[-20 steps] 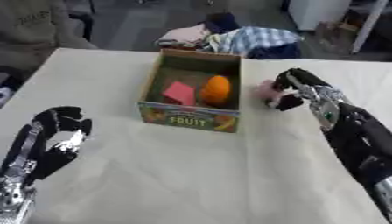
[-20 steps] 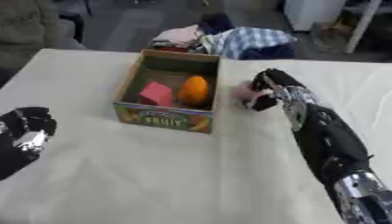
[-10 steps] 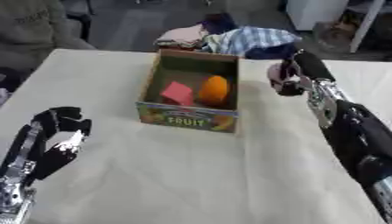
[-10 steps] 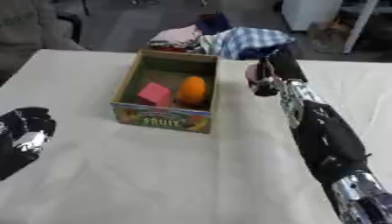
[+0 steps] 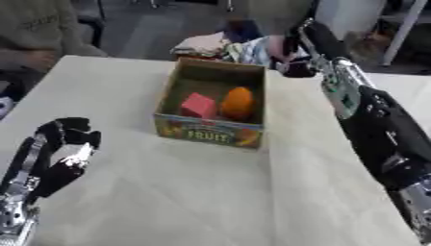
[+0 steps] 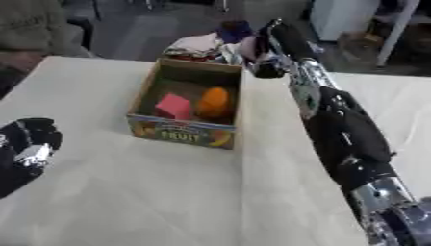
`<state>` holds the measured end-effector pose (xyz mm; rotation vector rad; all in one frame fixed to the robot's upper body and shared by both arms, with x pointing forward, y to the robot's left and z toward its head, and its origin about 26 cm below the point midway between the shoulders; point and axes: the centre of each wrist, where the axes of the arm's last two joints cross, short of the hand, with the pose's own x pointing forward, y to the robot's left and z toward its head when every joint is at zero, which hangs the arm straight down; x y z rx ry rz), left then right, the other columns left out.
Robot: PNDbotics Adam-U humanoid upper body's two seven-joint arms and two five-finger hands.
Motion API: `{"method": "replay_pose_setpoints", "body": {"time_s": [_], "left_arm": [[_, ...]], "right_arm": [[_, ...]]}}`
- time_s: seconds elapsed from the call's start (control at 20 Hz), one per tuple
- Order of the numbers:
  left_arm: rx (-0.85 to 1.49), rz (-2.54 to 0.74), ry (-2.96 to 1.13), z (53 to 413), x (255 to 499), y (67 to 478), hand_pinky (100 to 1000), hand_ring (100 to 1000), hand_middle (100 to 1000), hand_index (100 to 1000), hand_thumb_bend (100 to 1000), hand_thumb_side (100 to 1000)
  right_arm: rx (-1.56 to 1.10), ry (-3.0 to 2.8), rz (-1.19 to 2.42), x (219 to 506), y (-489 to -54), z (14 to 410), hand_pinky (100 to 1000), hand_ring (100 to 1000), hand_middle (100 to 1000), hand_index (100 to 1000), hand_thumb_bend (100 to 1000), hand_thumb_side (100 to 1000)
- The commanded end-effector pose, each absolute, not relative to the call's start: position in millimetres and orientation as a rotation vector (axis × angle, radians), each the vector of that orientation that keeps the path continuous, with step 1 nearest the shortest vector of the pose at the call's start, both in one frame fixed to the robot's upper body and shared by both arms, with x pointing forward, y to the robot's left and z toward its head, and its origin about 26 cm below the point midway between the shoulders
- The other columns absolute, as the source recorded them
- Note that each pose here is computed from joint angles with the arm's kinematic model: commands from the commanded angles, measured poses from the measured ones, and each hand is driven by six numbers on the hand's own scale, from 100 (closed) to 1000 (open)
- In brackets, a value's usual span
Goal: Pick up objects on the table and place them in the box.
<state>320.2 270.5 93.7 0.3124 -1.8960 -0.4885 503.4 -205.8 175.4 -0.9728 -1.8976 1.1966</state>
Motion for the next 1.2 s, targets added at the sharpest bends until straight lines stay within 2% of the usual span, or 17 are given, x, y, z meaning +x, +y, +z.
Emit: {"method": "replay_pose_setpoints", "body": {"time_s": [0.05,0.1,0.15,0.2,0.25,0.3,0.45,0.5,0.55,0.6,0.7,0.8,0.95,1.0,1.1,1.15,1.2], "left_arm": [[0.314,-0.504,-1.927,103.3,321.9,270.3,689,642,619,738,333,465],[0.311,-0.505,-1.927,103.3,322.0,269.7,689,642,619,738,332,465],[0.308,-0.505,-1.927,103.2,322.0,269.2,689,642,619,738,333,465],[0.305,-0.506,-1.928,103.2,322.1,268.6,689,641,619,738,332,465],[0.303,-0.506,-1.928,103.1,322.1,268.2,689,641,619,738,332,465],[0.303,-0.506,-1.928,103.1,322.2,268.0,689,641,619,738,333,466],[0.305,-0.504,-1.929,103.5,322.3,268.4,689,641,619,738,333,466],[0.306,-0.503,-1.929,103.6,322.3,268.7,689,641,619,738,332,467],[0.308,-0.502,-1.928,103.6,322.3,269.0,689,641,619,738,333,466],[0.309,-0.501,-1.927,103.5,322.3,269.4,689,641,619,738,333,467],[0.313,-0.498,-1.926,103.2,322.1,270.2,689,641,619,738,333,467],[0.318,-0.495,-1.924,102.8,321.8,271.2,689,641,619,738,334,467],[0.327,-0.487,-1.921,102.2,321.4,273.1,688,641,619,738,337,470],[0.330,-0.483,-1.920,102.0,321.2,273.9,688,642,619,738,338,471],[0.338,-0.474,-1.919,101.9,320.9,275.3,688,642,619,737,339,472],[0.342,-0.471,-1.919,101.9,320.8,275.9,688,642,619,738,340,473],[0.346,-0.467,-1.918,101.8,320.7,276.7,688,643,620,737,342,474]], "right_arm": [[-0.934,-1.934,1.301,504.0,-180.4,184.4,552,536,313,402,306,100],[-0.914,-1.928,1.330,503.3,-172.9,179.8,556,540,320,409,305,100],[-0.899,-1.920,1.354,502.7,-167.2,175.4,560,545,326,418,350,100],[-0.883,-1.910,1.377,502.1,-162.3,170.5,563,548,332,425,307,100],[-0.871,-1.900,1.395,501.5,-158.9,166.0,570,558,349,449,388,100],[-0.860,-1.888,1.414,500.9,-156.5,161.8,575,564,364,464,314,116],[-0.844,-1.856,1.457,500.5,-156.2,155.4,602,600,449,604,325,238],[-0.841,-1.849,1.460,500.6,-157.9,155.0,624,632,545,700,325,317],[-0.837,-1.844,1.459,500.8,-159.8,155.2,641,658,605,750,316,369],[-0.831,-1.839,1.456,501.0,-162.3,156.0,664,700,710,821,310,450],[-0.817,-1.835,1.450,501.3,-167.4,159.7,706,757,836,911,303,541],[-0.806,-1.861,1.425,501.0,-173.8,168.2,711,763,863,920,293,555],[-0.798,-1.959,1.321,498.3,-186.6,186.1,694,744,838,907,260,524],[-0.791,-2.000,1.273,496.5,-192.6,192.8,674,721,807,891,226,468],[-0.780,-2.079,1.177,490.3,-205.6,206.3,658,701,787,879,178,436],[-0.771,-2.108,1.133,486.6,-211.0,212.1,656,699,785,878,171,436],[-0.763,-2.136,1.079,482.2,-218.4,217.4,647,690,776,874,100,465]]}}
